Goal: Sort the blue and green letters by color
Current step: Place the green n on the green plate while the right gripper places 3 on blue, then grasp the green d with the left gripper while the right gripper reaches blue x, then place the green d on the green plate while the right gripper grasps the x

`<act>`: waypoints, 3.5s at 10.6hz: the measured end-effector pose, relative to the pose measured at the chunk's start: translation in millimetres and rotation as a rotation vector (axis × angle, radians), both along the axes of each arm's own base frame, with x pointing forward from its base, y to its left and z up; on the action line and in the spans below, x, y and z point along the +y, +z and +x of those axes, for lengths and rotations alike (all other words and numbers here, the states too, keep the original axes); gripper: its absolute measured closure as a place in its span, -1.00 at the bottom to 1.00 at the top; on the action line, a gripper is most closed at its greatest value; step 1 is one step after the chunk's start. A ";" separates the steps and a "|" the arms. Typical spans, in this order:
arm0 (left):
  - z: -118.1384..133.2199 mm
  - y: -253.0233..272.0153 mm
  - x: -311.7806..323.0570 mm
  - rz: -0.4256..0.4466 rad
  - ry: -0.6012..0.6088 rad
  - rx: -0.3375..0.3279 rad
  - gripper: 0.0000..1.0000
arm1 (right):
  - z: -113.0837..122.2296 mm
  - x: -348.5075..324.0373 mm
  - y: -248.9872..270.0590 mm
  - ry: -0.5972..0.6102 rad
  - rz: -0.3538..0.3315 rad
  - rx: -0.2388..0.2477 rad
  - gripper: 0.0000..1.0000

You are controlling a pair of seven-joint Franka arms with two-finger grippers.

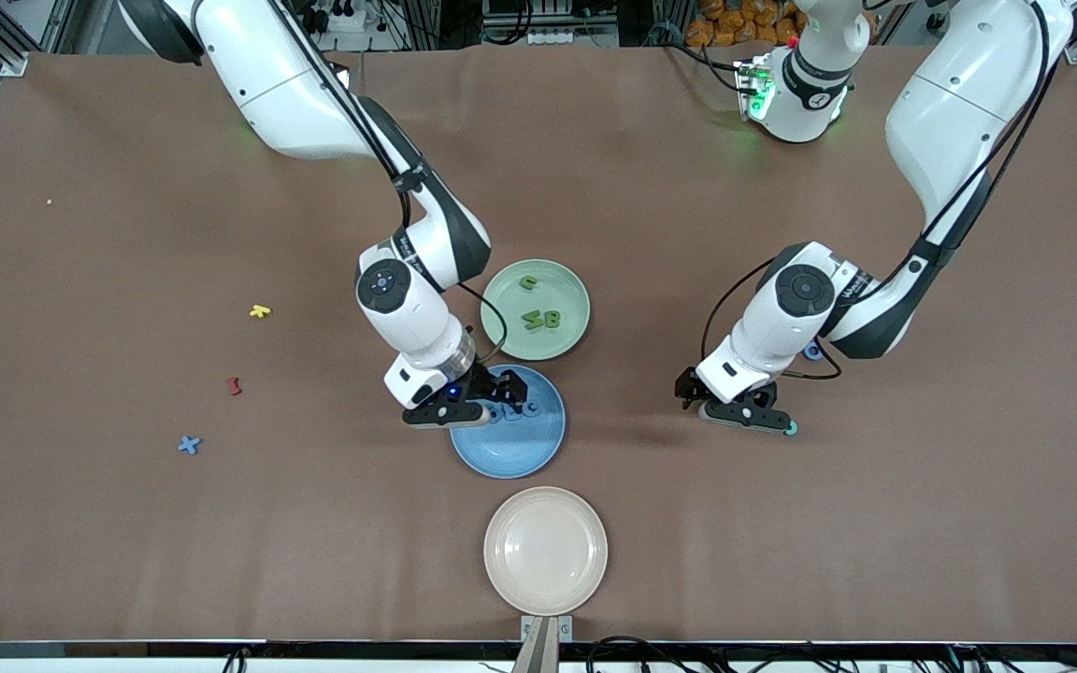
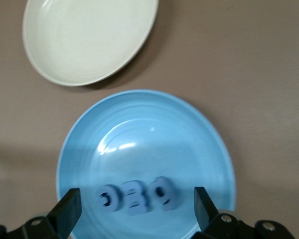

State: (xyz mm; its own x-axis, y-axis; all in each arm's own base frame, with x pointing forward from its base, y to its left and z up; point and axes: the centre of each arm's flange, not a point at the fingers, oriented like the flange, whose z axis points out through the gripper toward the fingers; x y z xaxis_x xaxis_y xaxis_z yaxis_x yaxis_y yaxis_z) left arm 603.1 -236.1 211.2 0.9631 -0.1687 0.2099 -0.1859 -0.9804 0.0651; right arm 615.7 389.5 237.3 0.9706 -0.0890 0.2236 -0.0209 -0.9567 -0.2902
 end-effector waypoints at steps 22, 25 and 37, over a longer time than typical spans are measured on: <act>-20.7 -33.9 -5.8 0.105 -0.060 0.145 -0.67 | 58.4 -501.9 -3.7 -0.179 -0.240 0.238 -1.00; -21.9 -33.8 -8.9 0.105 -0.065 0.144 -0.26 | 63.2 -503.8 -31.2 -0.200 -0.217 0.260 -1.00; -44.3 7.8 -97.5 0.094 -0.076 0.156 0.45 | 67.4 -504.4 -65.2 -0.211 -0.225 0.257 -0.97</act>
